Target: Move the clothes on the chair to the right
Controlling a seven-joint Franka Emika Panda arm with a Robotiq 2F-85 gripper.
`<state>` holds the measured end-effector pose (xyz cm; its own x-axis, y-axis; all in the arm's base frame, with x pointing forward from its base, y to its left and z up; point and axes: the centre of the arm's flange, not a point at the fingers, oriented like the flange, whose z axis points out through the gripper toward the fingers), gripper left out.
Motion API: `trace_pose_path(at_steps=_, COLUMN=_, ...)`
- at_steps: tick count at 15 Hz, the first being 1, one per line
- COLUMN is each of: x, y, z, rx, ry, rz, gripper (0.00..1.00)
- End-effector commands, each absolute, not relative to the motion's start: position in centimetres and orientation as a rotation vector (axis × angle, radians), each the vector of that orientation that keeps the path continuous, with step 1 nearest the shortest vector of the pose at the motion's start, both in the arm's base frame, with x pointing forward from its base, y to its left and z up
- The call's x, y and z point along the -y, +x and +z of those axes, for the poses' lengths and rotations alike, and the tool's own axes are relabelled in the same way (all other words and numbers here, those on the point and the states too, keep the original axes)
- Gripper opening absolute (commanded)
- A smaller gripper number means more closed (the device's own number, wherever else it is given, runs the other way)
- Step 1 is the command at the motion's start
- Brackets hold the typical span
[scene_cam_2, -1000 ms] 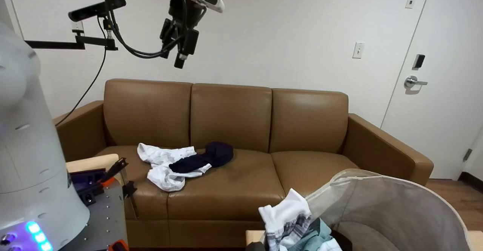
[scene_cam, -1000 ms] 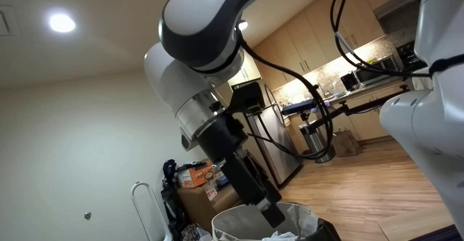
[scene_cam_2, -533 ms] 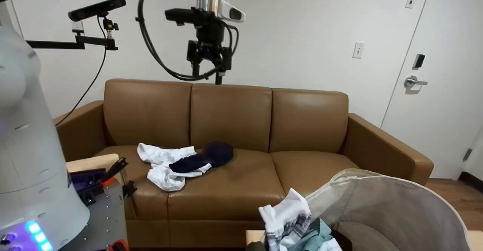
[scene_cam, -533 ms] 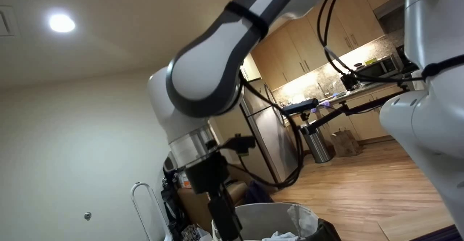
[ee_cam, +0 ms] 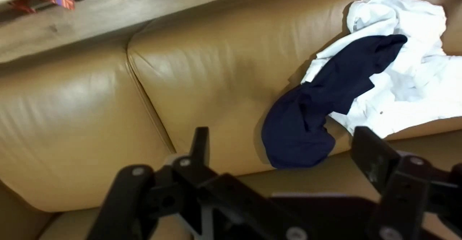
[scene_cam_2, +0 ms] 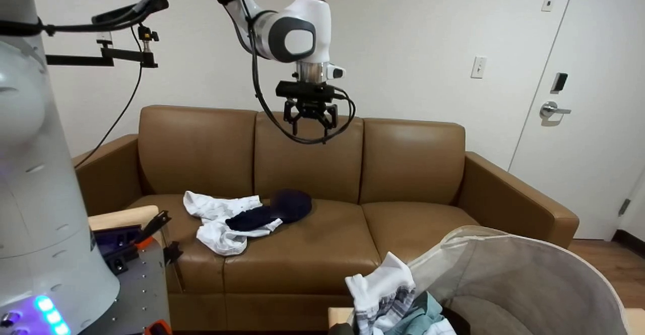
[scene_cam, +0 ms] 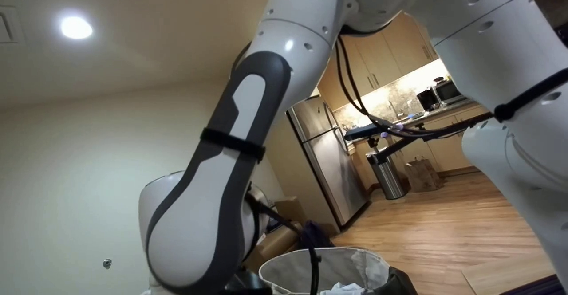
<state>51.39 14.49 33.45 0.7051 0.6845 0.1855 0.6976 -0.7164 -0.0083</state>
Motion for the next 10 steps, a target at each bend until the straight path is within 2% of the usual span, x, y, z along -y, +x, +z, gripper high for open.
trace_pose_path(at_steps=1, x=-15.4, y=51.6, z=32.9, rx=1.214, ry=-2.786, rz=-0.258, gripper=1.00)
trace_pose_path(at_steps=6, x=-15.3, y=50.5, z=33.0, rx=1.287, ry=-2.736, rz=-0.273, gripper=1.00)
trace_pose_path(at_steps=10, x=-21.4, y=51.5, z=25.6, rx=1.420, ry=-2.468, rz=-0.288, gripper=1.00)
